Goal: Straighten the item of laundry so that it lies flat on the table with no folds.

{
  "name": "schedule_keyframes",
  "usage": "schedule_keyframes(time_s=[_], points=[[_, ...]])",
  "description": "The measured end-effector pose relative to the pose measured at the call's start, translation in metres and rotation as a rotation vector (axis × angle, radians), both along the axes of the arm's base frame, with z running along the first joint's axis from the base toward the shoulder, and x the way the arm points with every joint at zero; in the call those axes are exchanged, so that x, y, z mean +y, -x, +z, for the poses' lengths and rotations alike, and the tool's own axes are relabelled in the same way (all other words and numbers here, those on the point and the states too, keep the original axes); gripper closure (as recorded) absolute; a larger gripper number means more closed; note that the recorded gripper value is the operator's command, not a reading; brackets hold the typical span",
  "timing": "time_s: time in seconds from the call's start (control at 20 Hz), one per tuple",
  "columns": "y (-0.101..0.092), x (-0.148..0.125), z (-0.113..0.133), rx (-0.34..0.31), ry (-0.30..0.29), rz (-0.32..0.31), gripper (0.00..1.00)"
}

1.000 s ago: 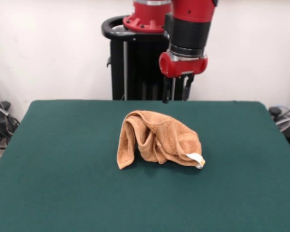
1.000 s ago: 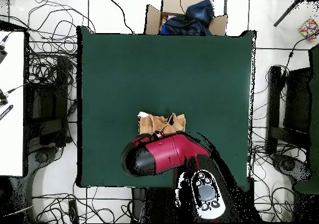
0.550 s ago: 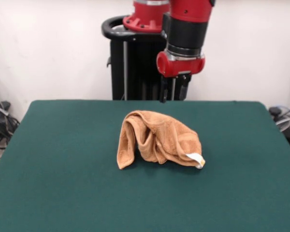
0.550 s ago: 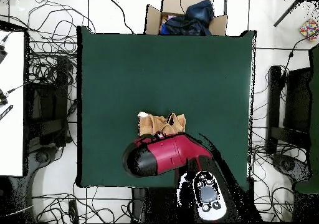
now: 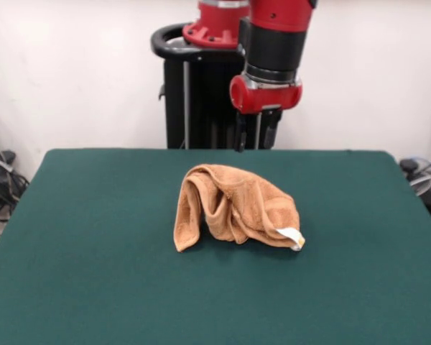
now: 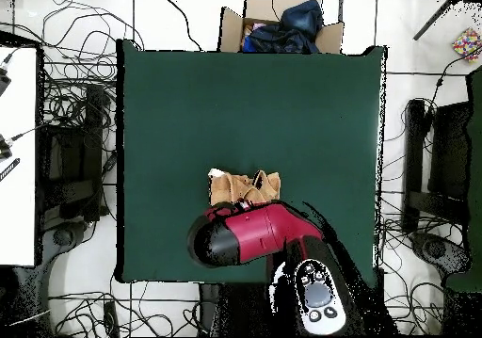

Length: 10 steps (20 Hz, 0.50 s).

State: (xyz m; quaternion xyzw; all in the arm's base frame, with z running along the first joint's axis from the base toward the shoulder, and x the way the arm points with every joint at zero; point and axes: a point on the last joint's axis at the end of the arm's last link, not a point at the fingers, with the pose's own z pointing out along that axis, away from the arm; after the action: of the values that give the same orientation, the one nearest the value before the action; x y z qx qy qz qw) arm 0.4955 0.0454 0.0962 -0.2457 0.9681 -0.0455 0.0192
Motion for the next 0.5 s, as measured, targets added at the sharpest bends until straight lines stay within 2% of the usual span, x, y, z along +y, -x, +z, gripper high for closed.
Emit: schedule_keyframes(time_s=[0.3, 0.5], points=[[0.002, 0.006, -0.006, 0.011, -0.002, 0.014, 0.0], [0.007, 0.016, -0.02, 0.028, -0.004, 0.047, 0.0]])
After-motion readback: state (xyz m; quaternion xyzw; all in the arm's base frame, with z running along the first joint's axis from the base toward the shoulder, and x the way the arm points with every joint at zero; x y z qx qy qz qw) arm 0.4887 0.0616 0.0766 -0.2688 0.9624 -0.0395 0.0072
